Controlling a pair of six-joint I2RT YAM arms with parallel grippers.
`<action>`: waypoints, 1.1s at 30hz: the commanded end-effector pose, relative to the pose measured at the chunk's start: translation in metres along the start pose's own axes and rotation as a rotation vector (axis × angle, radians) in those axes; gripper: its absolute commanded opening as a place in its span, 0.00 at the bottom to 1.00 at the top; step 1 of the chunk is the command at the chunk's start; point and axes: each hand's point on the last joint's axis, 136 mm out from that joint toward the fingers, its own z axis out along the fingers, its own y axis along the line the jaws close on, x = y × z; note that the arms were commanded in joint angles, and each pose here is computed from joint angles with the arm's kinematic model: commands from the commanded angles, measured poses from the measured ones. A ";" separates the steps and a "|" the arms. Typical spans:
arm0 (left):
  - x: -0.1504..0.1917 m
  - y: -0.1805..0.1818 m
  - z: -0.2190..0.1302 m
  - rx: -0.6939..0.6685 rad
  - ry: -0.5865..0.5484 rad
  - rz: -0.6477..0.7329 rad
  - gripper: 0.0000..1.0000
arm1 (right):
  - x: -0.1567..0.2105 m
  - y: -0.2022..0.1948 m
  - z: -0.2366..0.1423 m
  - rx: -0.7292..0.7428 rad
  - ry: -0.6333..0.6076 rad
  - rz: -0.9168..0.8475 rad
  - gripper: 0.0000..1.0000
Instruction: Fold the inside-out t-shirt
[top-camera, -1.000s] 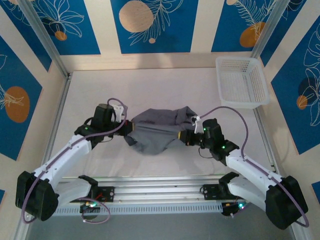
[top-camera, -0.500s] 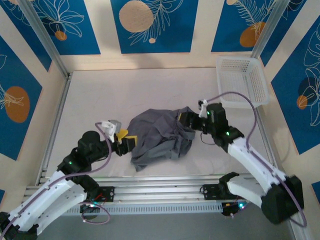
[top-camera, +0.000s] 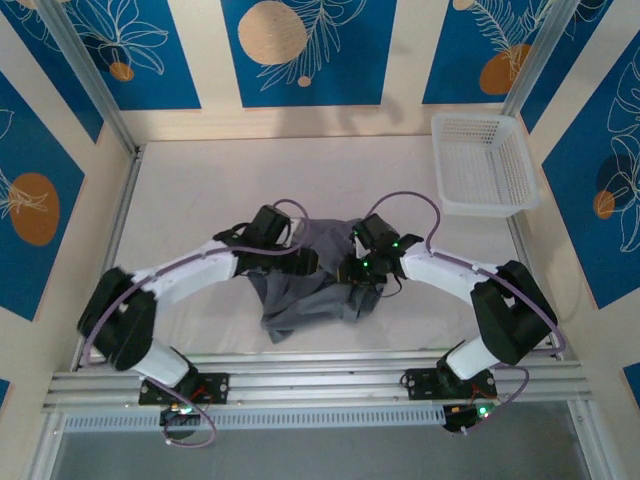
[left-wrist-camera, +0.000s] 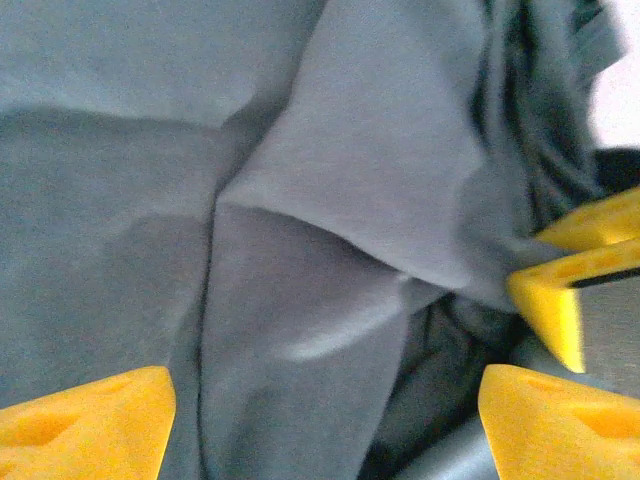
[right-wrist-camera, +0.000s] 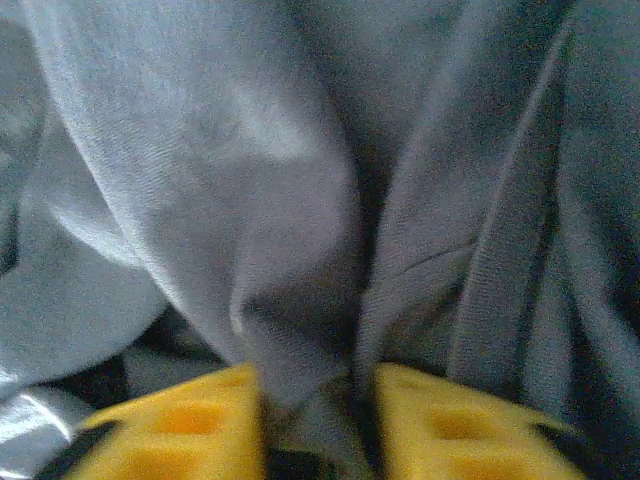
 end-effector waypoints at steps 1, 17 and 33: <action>-0.005 -0.015 0.023 0.061 0.075 -0.040 0.79 | 0.007 0.016 -0.009 -0.102 0.008 -0.018 0.02; 0.034 -0.014 0.063 0.048 0.181 0.072 0.14 | -0.033 0.079 -0.111 -0.646 -0.258 -0.031 0.00; -0.054 -0.112 -0.114 0.560 -0.191 0.019 0.00 | -0.010 0.013 -0.095 -0.397 -0.442 -0.025 0.47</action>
